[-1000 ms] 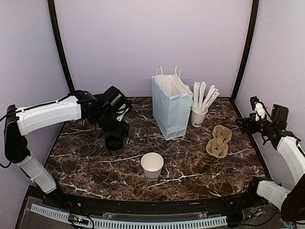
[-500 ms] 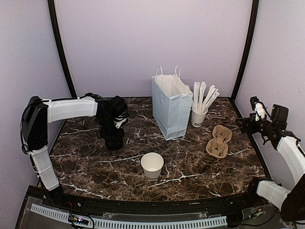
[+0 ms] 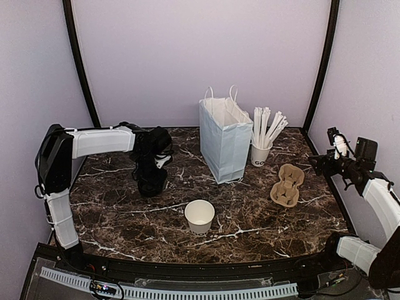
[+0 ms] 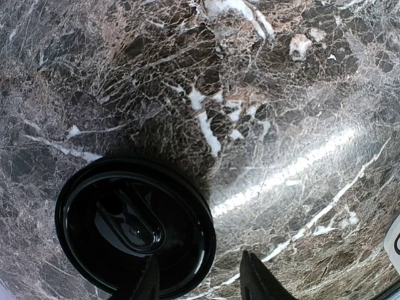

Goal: Pack the takeout coffee

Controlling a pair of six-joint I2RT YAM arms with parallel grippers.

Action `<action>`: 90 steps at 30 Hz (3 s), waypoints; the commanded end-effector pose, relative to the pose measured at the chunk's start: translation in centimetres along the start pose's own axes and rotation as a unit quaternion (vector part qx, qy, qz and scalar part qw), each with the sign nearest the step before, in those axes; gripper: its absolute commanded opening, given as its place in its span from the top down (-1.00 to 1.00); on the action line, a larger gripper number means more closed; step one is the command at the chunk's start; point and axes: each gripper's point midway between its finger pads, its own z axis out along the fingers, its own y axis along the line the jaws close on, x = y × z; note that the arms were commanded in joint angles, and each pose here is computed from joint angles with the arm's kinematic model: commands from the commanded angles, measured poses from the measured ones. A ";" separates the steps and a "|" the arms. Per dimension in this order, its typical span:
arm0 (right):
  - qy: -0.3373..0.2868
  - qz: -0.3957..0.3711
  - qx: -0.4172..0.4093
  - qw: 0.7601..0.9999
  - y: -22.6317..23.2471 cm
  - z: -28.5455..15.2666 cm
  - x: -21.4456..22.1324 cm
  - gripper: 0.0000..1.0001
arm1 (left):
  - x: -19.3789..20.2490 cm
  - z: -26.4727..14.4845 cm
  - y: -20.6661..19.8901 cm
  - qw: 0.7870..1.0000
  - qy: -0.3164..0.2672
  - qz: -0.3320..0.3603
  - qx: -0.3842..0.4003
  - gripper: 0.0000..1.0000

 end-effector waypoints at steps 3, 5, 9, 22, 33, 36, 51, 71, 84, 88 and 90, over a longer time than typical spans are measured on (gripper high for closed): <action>-0.010 -0.012 0.000 1.000 -0.2 0.2 -0.3 -0.96 | 0.0 0.0 0.0 1.000 0.008 0.012 -0.005 0.15; -0.010 -0.013 0.001 1.000 -0.2 0.2 -0.3 -0.96 | 0.0 0.2 0.2 1.000 0.009 0.012 -0.010 0.18; -0.009 -0.014 -0.001 1.000 -0.1 0.2 -0.2 -0.95 | -0.1 0.4 0.1 1.000 0.009 0.016 -0.009 0.25; -0.005 -0.014 0.000 1.000 -0.2 0.3 0.0 -0.95 | 0.0 1.0 -0.2 0.999 0.019 0.028 -0.001 0.45; -0.004 -0.015 -0.001 1.000 -0.1 0.3 0.0 -0.96 | 0.2 1.3 -0.1 0.999 0.028 0.036 -0.003 0.58; -0.005 -0.016 -0.002 1.000 -0.1 0.3 0.0 -0.96 | 0.3 1.4 -0.1 0.999 0.030 0.038 -0.004 0.63; -0.003 -0.015 -0.007 1.000 0.0 0.4 0.1 -0.95 | -1.6 -4.5 0.5 0.999 -0.025 0.034 -0.013 0.77; -0.002 -0.014 -0.009 1.000 0.1 0.5 0.2 -0.95 | -0.8 -0.7 0.6 0.999 -0.002 0.029 -0.021 0.07; 0.002 -0.014 -0.008 1.000 0.0 0.6 0.4 -0.95 | 0.0 1.6 0.3 0.999 0.022 0.025 -0.018 0.43; 0.002 -0.015 -0.008 1.000 0.0 0.6 0.4 -0.95 | 0.1 1.8 0.5 0.999 0.025 0.026 -0.022 0.49; 0.002 -0.014 -0.008 1.000 0.0 0.6 0.5 -0.95 | 0.1 1.8 0.5 0.999 0.025 0.026 -0.023 0.54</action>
